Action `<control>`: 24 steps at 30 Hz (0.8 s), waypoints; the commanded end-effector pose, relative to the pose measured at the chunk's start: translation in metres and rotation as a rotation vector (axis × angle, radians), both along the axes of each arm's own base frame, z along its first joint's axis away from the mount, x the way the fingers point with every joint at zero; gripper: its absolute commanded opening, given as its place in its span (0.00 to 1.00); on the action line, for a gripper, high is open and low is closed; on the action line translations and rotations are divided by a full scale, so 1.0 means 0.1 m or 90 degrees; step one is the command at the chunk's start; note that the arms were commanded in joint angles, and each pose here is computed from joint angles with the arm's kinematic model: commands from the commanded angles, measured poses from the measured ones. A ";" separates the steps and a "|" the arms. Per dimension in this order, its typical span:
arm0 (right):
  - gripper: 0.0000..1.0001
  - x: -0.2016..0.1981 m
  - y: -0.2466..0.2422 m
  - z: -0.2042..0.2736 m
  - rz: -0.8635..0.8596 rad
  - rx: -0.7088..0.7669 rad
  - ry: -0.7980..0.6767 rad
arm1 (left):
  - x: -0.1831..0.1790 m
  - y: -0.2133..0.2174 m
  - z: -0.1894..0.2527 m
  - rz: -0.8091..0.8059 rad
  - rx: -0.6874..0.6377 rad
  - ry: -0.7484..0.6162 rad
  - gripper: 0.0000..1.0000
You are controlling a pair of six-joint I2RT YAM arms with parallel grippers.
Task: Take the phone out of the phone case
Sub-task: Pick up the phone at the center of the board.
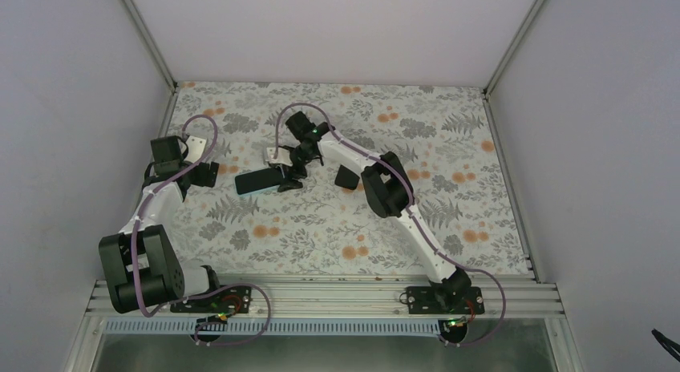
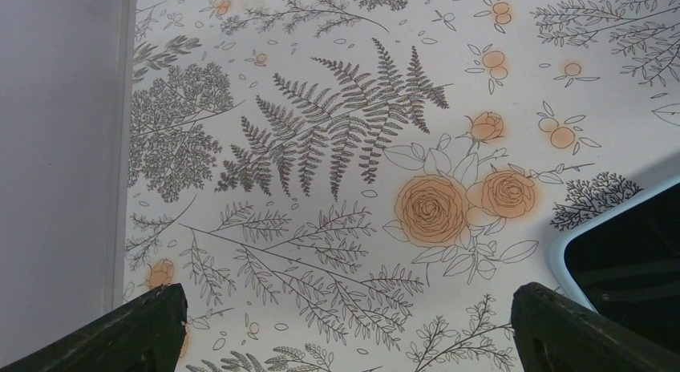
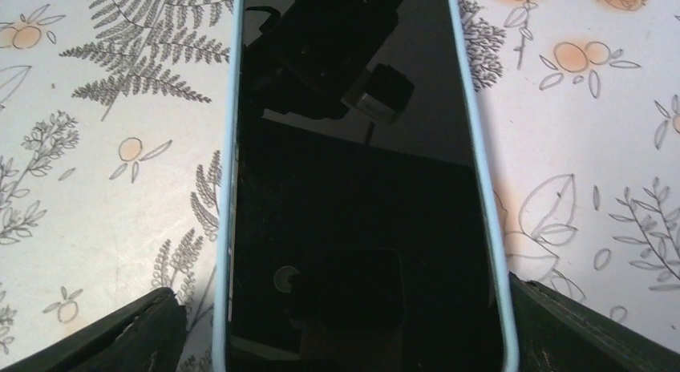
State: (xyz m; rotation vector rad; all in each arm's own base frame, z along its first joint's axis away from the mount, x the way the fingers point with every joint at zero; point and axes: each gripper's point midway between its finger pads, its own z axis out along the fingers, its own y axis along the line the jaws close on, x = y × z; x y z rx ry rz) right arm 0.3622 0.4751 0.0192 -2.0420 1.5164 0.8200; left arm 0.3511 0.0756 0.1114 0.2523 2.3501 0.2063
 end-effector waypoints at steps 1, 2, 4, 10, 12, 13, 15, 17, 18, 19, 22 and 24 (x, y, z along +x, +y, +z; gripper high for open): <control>1.00 -0.29 -0.06 -0.36 0.029 -0.091 -0.009 | 0.02 -0.02 0.01 -0.009 -0.008 -0.010 1.00; 1.00 -0.31 -0.04 -0.38 0.032 -0.095 -0.014 | 0.01 -0.02 0.01 -0.009 -0.009 -0.009 1.00; 0.99 -0.35 0.00 -0.40 0.038 -0.102 -0.024 | 0.01 -0.02 0.01 -0.010 -0.009 -0.009 1.00; 0.74 -0.38 -0.02 -0.51 0.027 -0.135 -0.023 | -0.01 -0.02 -0.02 -0.016 0.000 -0.004 1.00; 0.69 -0.39 -0.06 -0.52 0.019 -0.145 -0.016 | -0.01 -0.02 -0.01 -0.021 0.004 -0.003 1.00; 0.67 -0.40 -0.08 -0.52 0.014 -0.147 -0.012 | 0.00 -0.02 -0.01 -0.023 0.006 -0.002 1.00; 0.66 -0.42 -0.10 -0.48 0.006 -0.145 -0.010 | 0.01 -0.04 0.02 -0.034 0.005 0.000 1.00; 0.64 -0.43 -0.11 -0.39 -0.005 -0.133 -0.015 | 0.01 -0.09 0.03 -0.056 -0.001 0.006 1.00; 0.64 -0.44 -0.11 -0.31 -0.008 -0.125 -0.020 | 0.01 -0.12 0.04 -0.070 -0.006 0.010 1.00; 0.64 -0.44 -0.12 -0.22 -0.014 -0.115 -0.027 | 0.00 -0.17 0.06 -0.091 -0.015 0.014 1.00; 0.63 -0.43 -0.15 0.07 -0.038 -0.083 -0.060 | -0.04 -0.42 0.09 -0.174 -0.068 0.038 1.00; 0.60 -0.43 -0.16 0.30 -0.053 -0.054 -0.087 | -0.07 -0.59 0.11 -0.226 -0.119 0.059 1.00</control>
